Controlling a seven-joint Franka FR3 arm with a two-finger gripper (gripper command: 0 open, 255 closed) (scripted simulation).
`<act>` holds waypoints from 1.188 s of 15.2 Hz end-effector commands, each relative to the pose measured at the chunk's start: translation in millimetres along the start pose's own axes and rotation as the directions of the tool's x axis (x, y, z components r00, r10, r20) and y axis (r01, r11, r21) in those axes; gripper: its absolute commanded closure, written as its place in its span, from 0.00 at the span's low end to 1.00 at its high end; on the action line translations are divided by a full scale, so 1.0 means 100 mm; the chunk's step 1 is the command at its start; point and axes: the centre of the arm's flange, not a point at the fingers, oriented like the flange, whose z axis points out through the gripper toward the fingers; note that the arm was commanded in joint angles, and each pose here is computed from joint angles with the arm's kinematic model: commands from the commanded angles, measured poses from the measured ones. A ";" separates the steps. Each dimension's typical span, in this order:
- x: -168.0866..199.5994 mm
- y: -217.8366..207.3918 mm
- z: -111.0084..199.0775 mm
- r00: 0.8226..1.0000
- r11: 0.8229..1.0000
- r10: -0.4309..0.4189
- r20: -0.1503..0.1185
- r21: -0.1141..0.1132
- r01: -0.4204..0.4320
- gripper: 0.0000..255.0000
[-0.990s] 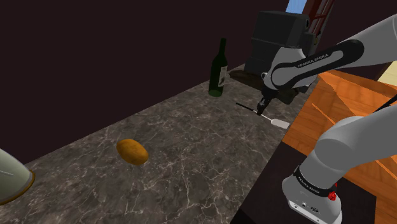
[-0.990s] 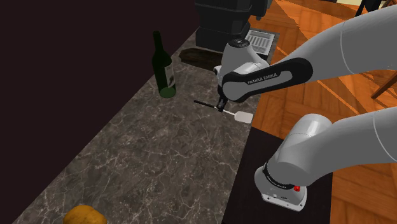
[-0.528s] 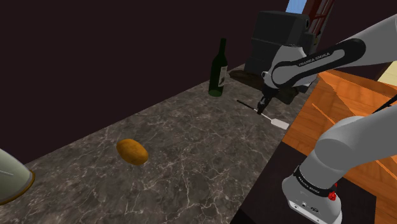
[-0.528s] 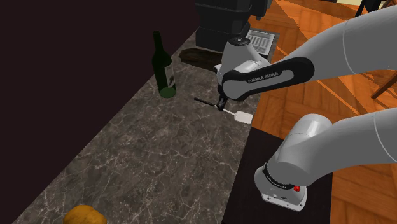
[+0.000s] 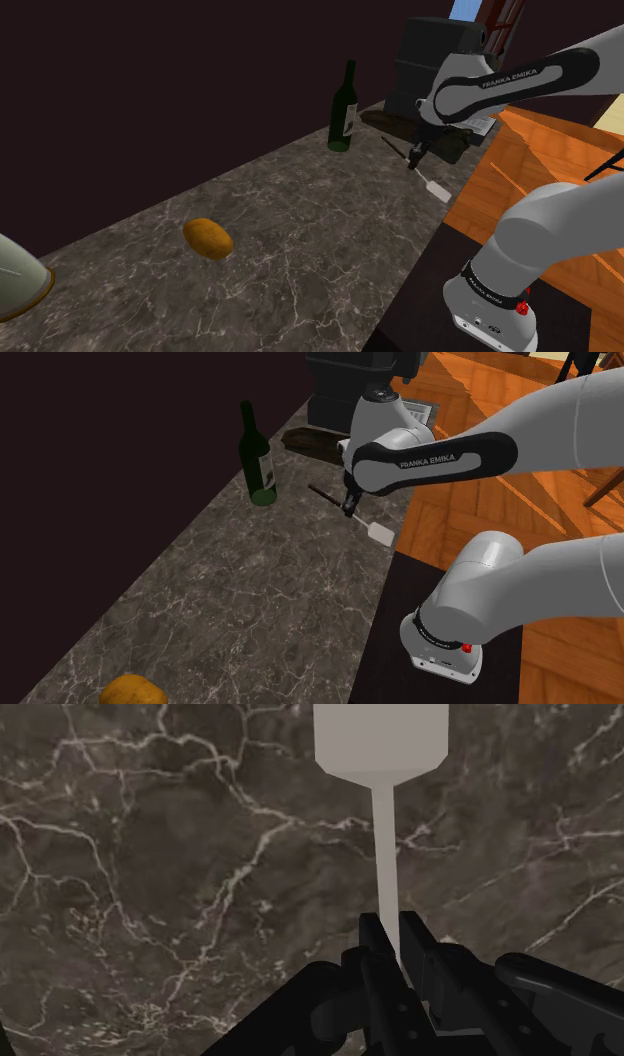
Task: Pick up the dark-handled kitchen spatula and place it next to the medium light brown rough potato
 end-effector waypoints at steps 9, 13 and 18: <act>0.04 0.00 -0.52 1.000 1.000 0.000 0.001 0.000 0.000 1.00; 0.05 0.00 -0.73 1.000 1.000 0.000 0.001 0.000 0.000 1.00; 0.08 -0.27 -0.88 1.000 1.000 0.000 0.001 0.000 0.000 1.00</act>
